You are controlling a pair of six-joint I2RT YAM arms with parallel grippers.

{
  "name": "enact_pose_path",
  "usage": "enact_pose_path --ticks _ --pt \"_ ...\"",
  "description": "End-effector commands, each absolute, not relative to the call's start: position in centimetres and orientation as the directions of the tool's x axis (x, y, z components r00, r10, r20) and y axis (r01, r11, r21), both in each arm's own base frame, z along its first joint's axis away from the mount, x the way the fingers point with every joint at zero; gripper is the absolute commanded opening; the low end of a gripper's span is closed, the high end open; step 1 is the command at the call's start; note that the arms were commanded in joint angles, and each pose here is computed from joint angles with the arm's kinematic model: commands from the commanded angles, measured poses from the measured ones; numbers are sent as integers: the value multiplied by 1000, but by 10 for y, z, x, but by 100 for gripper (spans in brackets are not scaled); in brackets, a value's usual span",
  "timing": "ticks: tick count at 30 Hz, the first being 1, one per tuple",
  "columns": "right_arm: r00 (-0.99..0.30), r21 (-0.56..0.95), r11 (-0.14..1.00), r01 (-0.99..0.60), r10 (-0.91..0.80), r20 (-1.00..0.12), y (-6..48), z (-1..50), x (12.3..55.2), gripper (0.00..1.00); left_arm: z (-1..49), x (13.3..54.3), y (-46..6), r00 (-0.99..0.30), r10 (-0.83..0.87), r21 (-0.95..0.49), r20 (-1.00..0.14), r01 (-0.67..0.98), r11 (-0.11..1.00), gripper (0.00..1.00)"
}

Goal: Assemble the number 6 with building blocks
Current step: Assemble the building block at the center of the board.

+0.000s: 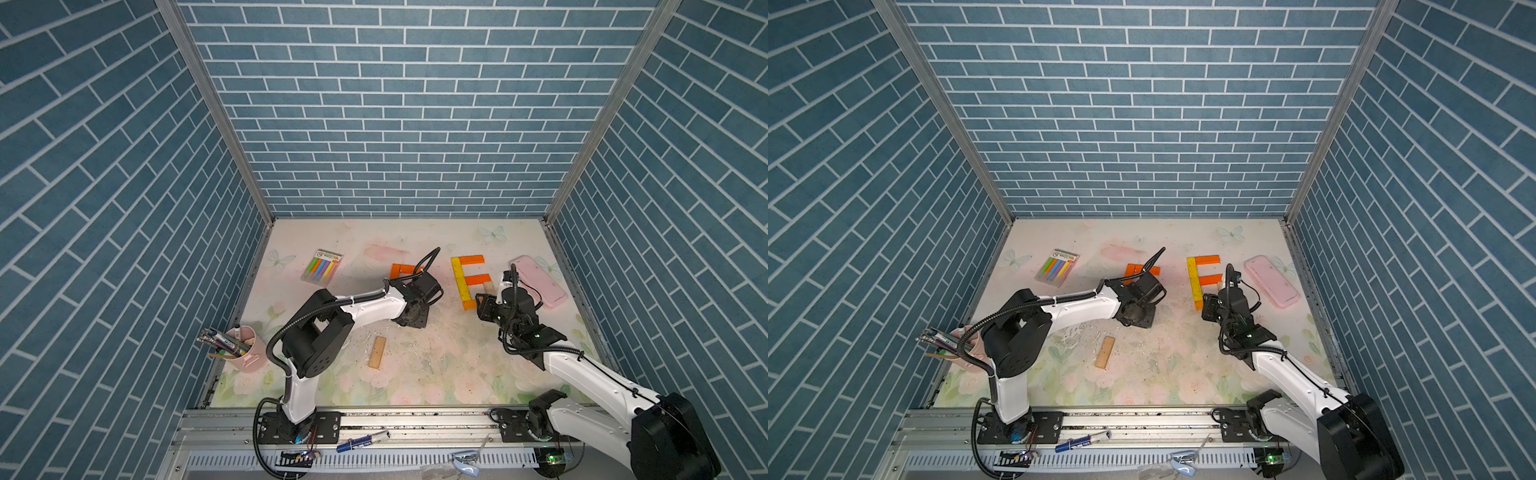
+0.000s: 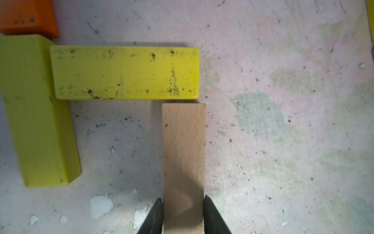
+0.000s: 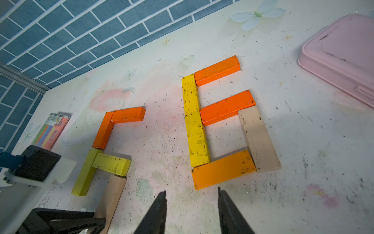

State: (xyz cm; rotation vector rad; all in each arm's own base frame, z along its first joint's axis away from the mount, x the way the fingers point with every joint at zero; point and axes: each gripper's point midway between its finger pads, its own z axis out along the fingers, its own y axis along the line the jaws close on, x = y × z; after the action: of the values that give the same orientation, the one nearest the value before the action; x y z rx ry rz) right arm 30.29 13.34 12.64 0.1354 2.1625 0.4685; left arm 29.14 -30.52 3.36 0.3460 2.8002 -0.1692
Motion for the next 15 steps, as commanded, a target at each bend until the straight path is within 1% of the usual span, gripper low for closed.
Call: enact_pose_path --ticks 1,4,8,12,15 --pt "-601 373 925 -68 260 -756 131 123 302 43 52 299 -300 -917 187 -64 -353 224 973 40" --pt "-607 364 929 -63 254 -753 130 124 302 44 70 300 -294 -908 175 -61 -380 213 975 47" --pt "-616 341 938 -62 233 -753 128 126 301 45 93 297 -281 -895 157 -59 -416 199 978 61" --pt "-647 344 936 -82 212 -732 134 125 300 46 107 286 -259 -890 138 -52 -434 178 983 67" --pt "-682 366 924 -105 201 -703 145 122 298 47 104 272 -241 -901 130 -47 -415 164 985 70"
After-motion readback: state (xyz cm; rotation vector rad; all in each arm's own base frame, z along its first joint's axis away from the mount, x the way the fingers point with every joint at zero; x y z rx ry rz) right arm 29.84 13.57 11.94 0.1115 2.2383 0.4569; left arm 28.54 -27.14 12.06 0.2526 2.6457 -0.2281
